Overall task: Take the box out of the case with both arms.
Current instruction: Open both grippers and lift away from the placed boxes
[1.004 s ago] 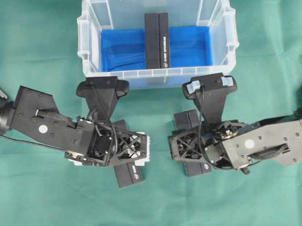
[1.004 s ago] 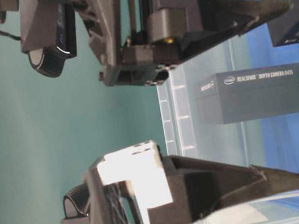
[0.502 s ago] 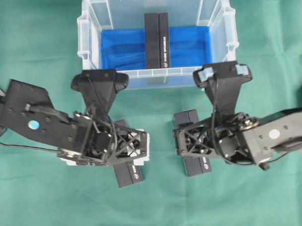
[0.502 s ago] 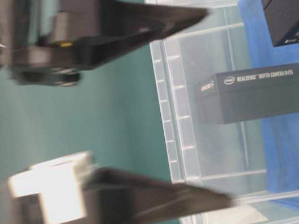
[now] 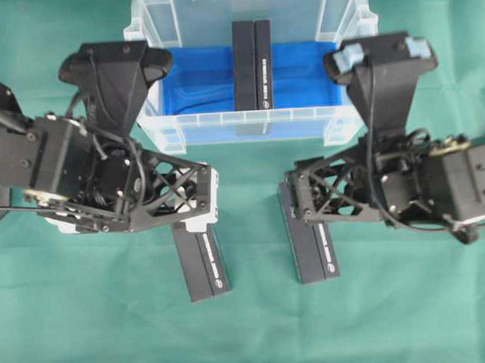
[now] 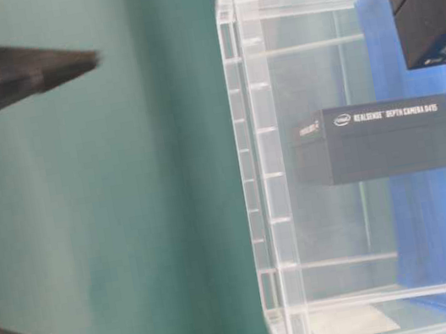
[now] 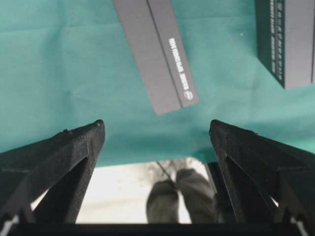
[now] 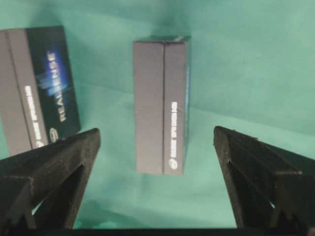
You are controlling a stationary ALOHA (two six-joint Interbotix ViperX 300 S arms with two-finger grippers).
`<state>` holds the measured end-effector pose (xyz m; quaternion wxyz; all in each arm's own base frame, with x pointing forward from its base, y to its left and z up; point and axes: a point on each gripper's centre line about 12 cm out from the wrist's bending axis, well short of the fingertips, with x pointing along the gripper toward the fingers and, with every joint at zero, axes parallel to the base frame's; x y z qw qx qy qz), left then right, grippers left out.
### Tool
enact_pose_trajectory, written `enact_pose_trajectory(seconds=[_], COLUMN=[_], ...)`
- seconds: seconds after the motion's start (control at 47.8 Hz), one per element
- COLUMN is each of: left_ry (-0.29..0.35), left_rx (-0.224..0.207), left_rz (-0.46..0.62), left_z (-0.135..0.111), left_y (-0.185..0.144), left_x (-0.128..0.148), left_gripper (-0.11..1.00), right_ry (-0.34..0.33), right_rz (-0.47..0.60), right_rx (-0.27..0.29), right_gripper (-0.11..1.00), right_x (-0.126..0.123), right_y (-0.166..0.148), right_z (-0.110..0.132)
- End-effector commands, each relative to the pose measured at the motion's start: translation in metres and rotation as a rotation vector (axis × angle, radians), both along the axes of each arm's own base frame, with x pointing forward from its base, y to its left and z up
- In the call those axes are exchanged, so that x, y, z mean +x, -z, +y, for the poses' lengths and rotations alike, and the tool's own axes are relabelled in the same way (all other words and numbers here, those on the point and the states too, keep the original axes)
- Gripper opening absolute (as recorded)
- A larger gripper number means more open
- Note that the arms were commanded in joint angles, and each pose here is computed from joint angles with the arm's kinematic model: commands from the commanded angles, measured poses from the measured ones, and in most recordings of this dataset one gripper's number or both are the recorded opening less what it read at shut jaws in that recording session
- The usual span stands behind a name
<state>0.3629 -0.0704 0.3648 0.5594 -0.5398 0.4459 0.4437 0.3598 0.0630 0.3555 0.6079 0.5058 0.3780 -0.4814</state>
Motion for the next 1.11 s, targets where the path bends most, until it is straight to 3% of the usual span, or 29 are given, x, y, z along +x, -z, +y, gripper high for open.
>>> enact_pose_trajectory(seconds=[0.0,0.795,1.087], left_ry=[-0.003,-0.002,0.009], left_rx=[-0.002,0.019,0.021], left_rz=[-0.052,-0.054,-0.004], left_z=[0.006,0.017,0.012], left_y=[-0.023,-0.025,-0.02], left_x=[-0.004,-0.003,-0.022], left_gripper=[0.91,0.91,0.91], right_ry=[0.003,0.007,-0.043], right_rz=[-0.043,-0.02,0.015], right_rx=[0.003,-0.015,0.028], right_gripper=[0.95,0.95,0.94], right_x=[-0.007,-0.008,-0.026], right_y=[-0.027,-0.03,-0.026], right_z=[-0.004,-0.012,-0.008])
